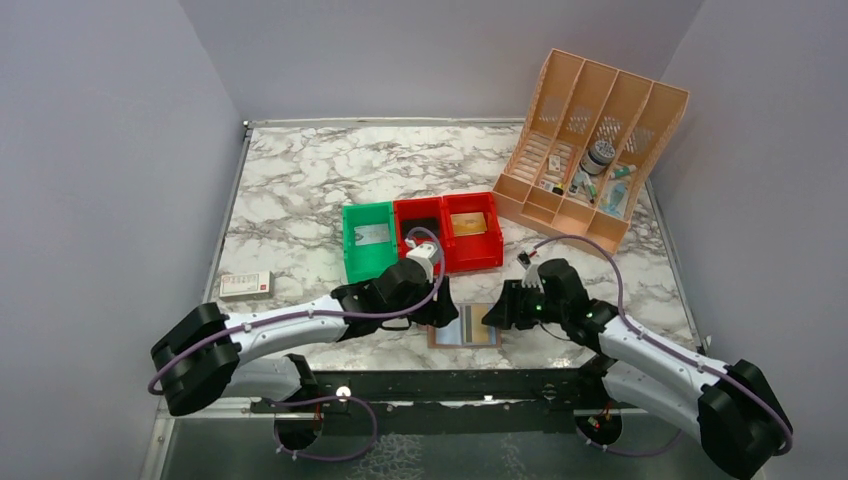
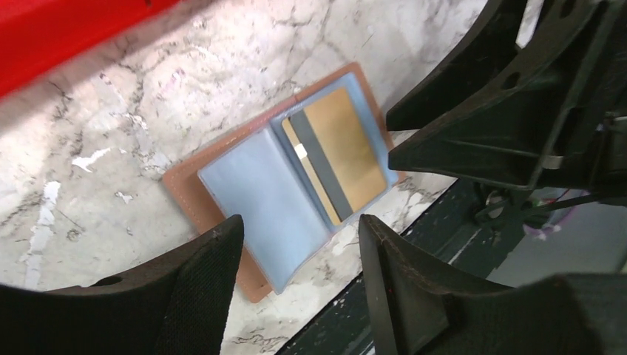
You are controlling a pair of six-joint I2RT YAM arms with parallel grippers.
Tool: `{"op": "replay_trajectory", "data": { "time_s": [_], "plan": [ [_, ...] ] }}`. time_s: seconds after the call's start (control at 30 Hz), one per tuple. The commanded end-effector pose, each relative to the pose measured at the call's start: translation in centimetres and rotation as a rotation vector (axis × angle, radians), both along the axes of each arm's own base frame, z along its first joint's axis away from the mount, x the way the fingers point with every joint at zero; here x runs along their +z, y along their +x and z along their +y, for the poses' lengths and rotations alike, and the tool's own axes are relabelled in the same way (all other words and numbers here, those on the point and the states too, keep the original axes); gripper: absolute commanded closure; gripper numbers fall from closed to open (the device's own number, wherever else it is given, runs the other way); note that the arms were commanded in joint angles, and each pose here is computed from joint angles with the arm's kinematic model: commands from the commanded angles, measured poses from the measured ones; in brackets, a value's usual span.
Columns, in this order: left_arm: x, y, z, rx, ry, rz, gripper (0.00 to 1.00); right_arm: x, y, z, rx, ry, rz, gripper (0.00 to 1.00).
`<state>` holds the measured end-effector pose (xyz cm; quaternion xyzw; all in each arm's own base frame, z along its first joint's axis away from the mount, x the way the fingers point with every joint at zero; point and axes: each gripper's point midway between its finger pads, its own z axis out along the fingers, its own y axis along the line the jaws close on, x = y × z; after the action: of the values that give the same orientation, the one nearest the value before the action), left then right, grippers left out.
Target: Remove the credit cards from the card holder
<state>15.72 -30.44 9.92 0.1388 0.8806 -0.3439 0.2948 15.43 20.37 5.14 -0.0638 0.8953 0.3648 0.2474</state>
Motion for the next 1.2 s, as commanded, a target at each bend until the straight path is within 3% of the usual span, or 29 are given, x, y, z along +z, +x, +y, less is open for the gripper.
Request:
{"op": "replay_trajectory", "data": {
  "time_s": [0.0,0.13,0.4,0.57,0.87,1.17],
  "plan": [
    [-0.9,0.4,-1.4,0.031,-0.043,-0.010,0.41,1.8,0.1,2.1,0.072,0.113,-0.026,0.56],
    [-1.3,0.3,-2.7,0.024,-0.093,0.005,0.47,1.7,0.4,2.5,0.093,0.096,-0.011,0.62],
    [-2.5,-0.6,-3.5,0.018,-0.106,0.042,0.50,-0.7,0.1,1.8,0.076,0.046,0.030,0.65],
    [-4.1,-1.5,-4.2,-0.003,-0.087,0.075,0.53,-3.5,0.3,-0.2,-0.032,-0.062,0.074,0.68],
    [-6.8,-1.6,-3.4,0.044,-0.030,0.108,0.61,-4.3,-0.7,-0.1,-0.011,-0.039,0.111,0.70],
    [-8.2,-1.6,-3.4,0.109,-0.065,0.157,0.83,-4.4,-0.7,0.1,-0.002,-0.040,0.111,0.71]
  ]
}}
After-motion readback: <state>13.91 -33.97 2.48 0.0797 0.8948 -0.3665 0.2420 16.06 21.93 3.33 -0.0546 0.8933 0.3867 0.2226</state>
